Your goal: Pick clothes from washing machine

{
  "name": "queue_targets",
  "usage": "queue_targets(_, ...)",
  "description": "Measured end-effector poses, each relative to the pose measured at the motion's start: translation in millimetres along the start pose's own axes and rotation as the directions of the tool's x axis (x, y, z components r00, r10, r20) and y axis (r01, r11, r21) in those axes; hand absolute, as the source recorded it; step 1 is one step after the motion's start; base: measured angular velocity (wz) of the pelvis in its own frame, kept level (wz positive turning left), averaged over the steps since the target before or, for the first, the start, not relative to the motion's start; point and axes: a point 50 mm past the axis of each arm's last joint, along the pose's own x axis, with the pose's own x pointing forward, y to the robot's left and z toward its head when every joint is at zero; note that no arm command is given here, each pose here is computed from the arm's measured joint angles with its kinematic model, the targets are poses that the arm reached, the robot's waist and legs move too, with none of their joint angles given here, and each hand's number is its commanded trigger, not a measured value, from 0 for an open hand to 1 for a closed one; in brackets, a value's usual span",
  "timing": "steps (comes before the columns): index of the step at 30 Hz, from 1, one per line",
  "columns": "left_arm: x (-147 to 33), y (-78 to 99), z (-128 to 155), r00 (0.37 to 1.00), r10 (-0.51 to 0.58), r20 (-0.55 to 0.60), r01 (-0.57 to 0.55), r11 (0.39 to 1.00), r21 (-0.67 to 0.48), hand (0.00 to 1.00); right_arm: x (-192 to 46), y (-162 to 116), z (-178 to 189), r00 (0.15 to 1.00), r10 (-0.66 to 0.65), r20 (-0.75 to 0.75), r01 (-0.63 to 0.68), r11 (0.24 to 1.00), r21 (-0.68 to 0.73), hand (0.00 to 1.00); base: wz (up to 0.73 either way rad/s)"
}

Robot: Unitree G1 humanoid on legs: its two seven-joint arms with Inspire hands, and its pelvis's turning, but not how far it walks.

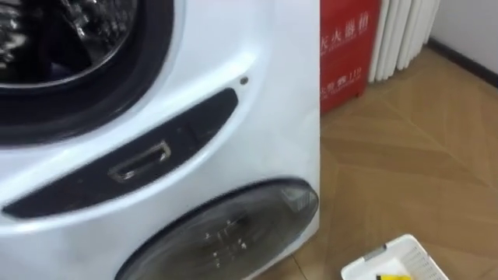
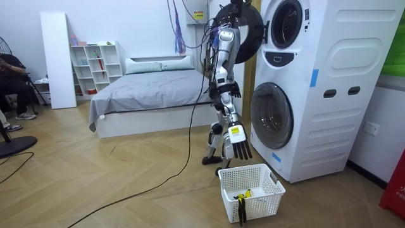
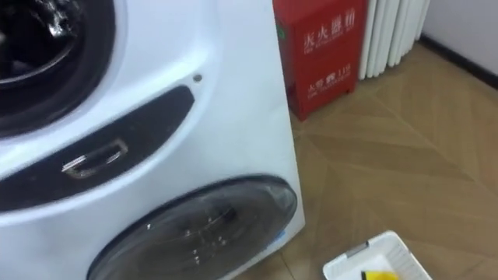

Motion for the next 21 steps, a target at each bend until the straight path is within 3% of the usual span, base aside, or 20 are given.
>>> queue_targets(3, -0.3, -2.1, 0, 1.0, -0.003, 0.002, 0.003, 1.0, -0.005, 0.0, -10, 14, -29, 0.992, 0.074, -0.101, -0.069, 0.996, 0.051, 0.0, 0.37)
queue_targets(8, -4.1, -18.8, -7, 0.999, -0.029, -0.034, 0.027, 0.998, -0.055, 0.0, -32, 62, -59, 0.933, 0.271, -0.235, -0.246, 0.96, 0.133, 0.0, 0.23)
queue_targets(12, -5.4, -26.6, -6, 0.998, -0.042, -0.037, 0.039, 0.997, -0.071, 0.0, -40, 80, -65, 0.897, 0.359, -0.259, -0.336, 0.933, 0.131, 0.0, 0.32)
queue_targets(17, -4.9, -21.9, -12, 0.997, -0.021, -0.069, 0.014, 0.994, -0.106, 0.0, -51, 100, -67, 0.843, 0.467, -0.267, -0.453, 0.884, 0.118, 0.0, 0.31)
queue_targets(21, -5.6, -26.7, -14, 0.996, -0.034, -0.088, 0.024, 0.994, -0.108, 0.0, -52, 103, -67, 0.824, 0.495, -0.275, -0.485, 0.868, 0.108, 0.0, 0.2)
